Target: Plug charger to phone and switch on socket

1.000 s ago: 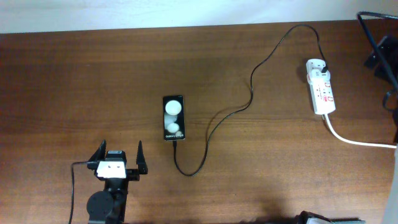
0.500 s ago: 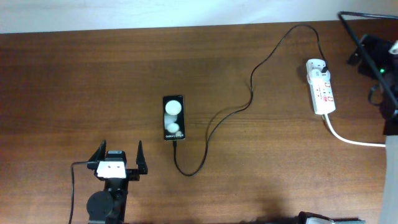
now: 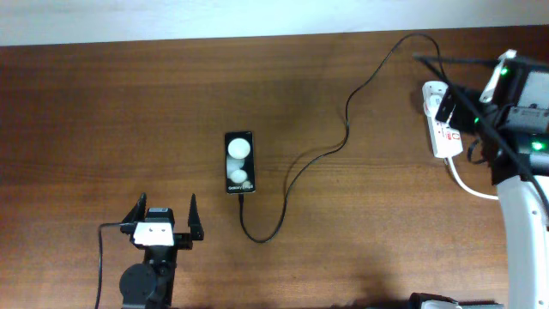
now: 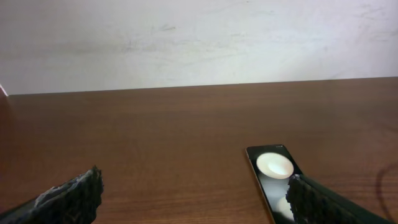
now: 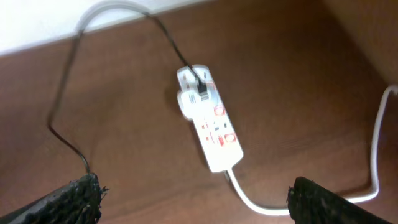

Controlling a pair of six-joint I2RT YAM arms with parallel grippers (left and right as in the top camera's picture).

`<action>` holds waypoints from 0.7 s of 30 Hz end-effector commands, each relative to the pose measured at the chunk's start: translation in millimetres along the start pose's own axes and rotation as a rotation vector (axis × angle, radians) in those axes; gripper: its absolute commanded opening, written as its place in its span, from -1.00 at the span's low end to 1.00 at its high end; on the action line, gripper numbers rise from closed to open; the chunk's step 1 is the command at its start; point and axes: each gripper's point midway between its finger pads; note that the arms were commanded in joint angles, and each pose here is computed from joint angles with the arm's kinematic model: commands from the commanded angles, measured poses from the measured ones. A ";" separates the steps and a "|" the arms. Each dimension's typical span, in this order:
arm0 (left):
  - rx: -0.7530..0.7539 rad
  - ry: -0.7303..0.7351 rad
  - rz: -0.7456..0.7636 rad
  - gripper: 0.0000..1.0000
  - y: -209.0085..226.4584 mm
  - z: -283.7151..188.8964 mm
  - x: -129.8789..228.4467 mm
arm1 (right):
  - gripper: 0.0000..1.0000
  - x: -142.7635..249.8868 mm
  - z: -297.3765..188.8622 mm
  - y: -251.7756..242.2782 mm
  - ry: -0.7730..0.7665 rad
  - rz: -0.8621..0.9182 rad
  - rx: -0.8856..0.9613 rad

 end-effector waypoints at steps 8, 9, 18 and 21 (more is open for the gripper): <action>0.010 -0.003 0.016 0.98 -1.9 -0.5 -0.1 | 0.97 22.3 8.8 -1.9 0.046 -0.008 0.013; 0.010 -0.003 0.016 0.98 -1.9 -0.5 -0.1 | 0.97 27.3 7.2 -3.1 0.049 -0.009 0.013; 0.010 -0.003 0.016 0.98 -1.9 -0.5 -0.1 | 0.97 80.9 -0.1 -14.5 0.095 -0.016 0.022; 0.010 -0.003 0.016 0.98 -1.9 -0.5 -0.1 | 0.97 81.3 -2.2 -8.0 0.090 -0.041 0.014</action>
Point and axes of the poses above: each gripper's point midway between its finger pads, its own z axis out along the fingers, its own y axis along the line the jaws close on, x = y × z, and after that the axes turned 3 degrees about z, right-handed
